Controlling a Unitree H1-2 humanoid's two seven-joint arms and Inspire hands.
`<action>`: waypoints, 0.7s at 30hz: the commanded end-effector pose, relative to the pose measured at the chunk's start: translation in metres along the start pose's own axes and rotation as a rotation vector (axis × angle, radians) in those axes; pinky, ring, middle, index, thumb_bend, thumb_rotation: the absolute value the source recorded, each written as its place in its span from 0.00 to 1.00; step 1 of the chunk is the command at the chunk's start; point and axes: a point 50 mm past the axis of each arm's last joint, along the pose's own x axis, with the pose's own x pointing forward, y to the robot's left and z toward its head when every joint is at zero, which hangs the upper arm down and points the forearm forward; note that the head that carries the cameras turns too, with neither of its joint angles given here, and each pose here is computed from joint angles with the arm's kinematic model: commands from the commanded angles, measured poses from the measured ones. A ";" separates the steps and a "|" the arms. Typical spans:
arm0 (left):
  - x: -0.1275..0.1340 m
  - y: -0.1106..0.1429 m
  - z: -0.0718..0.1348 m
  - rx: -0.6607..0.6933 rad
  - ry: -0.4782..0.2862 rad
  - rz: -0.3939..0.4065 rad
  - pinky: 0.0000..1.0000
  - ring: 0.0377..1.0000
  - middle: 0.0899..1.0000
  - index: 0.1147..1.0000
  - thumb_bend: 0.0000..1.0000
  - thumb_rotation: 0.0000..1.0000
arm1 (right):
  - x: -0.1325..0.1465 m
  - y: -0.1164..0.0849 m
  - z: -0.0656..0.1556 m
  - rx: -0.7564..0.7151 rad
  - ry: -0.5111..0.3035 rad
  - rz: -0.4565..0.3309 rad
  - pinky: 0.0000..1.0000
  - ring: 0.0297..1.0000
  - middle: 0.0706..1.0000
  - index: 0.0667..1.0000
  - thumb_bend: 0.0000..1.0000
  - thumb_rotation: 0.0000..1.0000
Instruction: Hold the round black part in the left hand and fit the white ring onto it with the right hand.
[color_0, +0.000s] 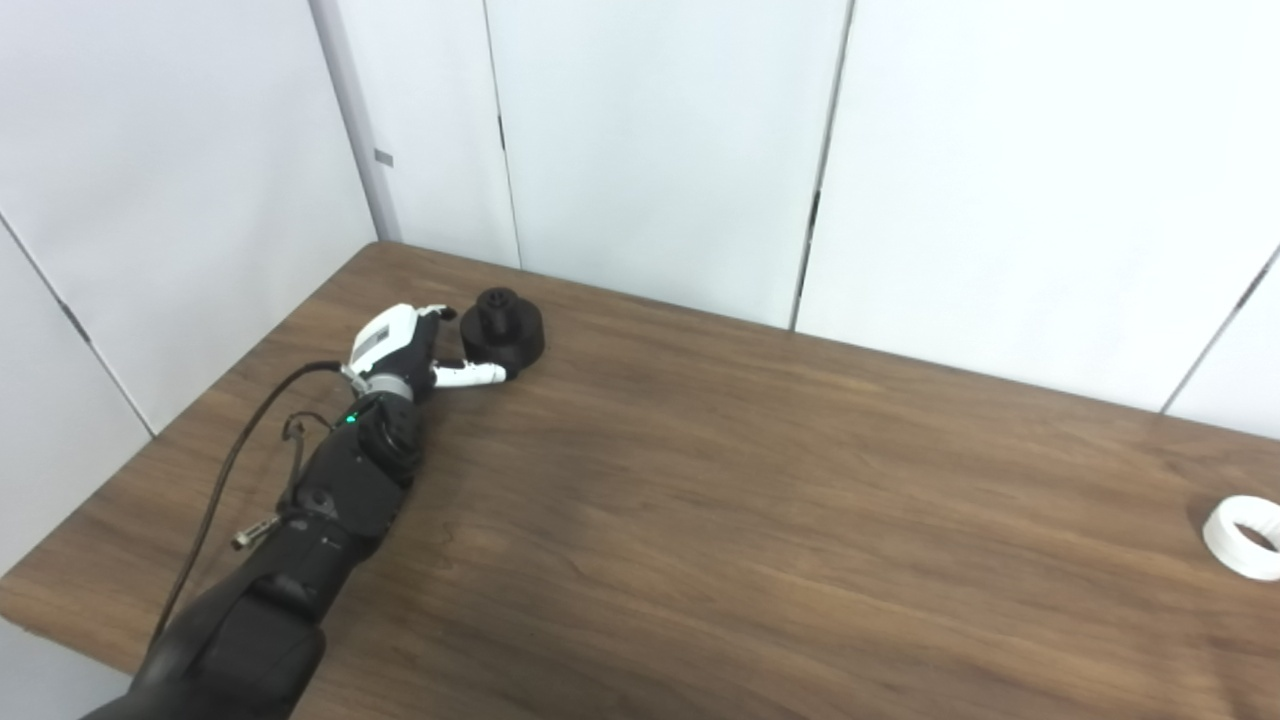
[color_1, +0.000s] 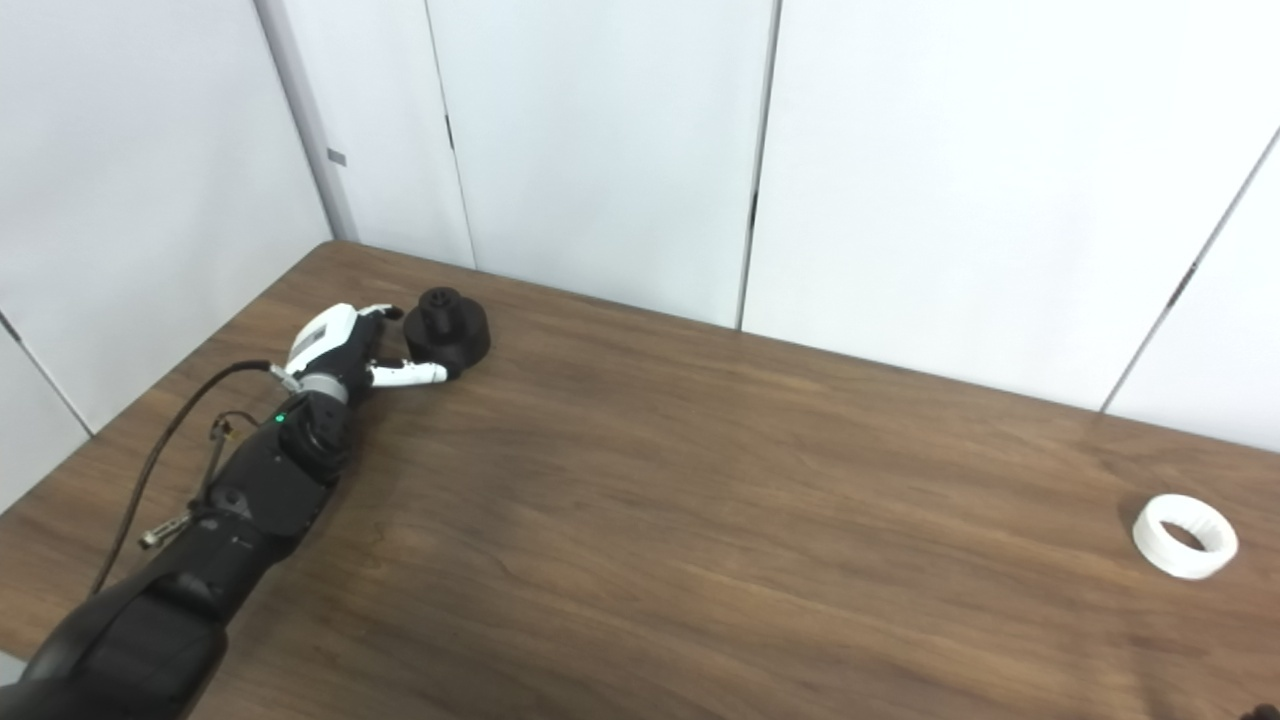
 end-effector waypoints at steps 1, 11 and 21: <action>0.008 0.006 0.026 -0.020 -0.053 0.013 1.00 1.00 0.95 0.86 1.00 0.48 | 0.003 0.001 0.013 -0.007 -0.061 -0.002 1.00 1.00 0.95 0.93 0.60 1.00; 0.010 0.000 0.037 -0.036 -0.059 0.012 1.00 1.00 0.96 0.86 1.00 0.48 | 0.001 0.001 0.014 -0.005 -0.061 0.004 1.00 1.00 0.95 0.94 0.59 1.00; 0.012 -0.001 0.041 -0.043 -0.068 0.017 1.00 1.00 0.95 0.85 1.00 0.47 | 0.001 0.001 0.014 -0.010 -0.057 0.001 1.00 1.00 0.95 0.93 0.62 1.00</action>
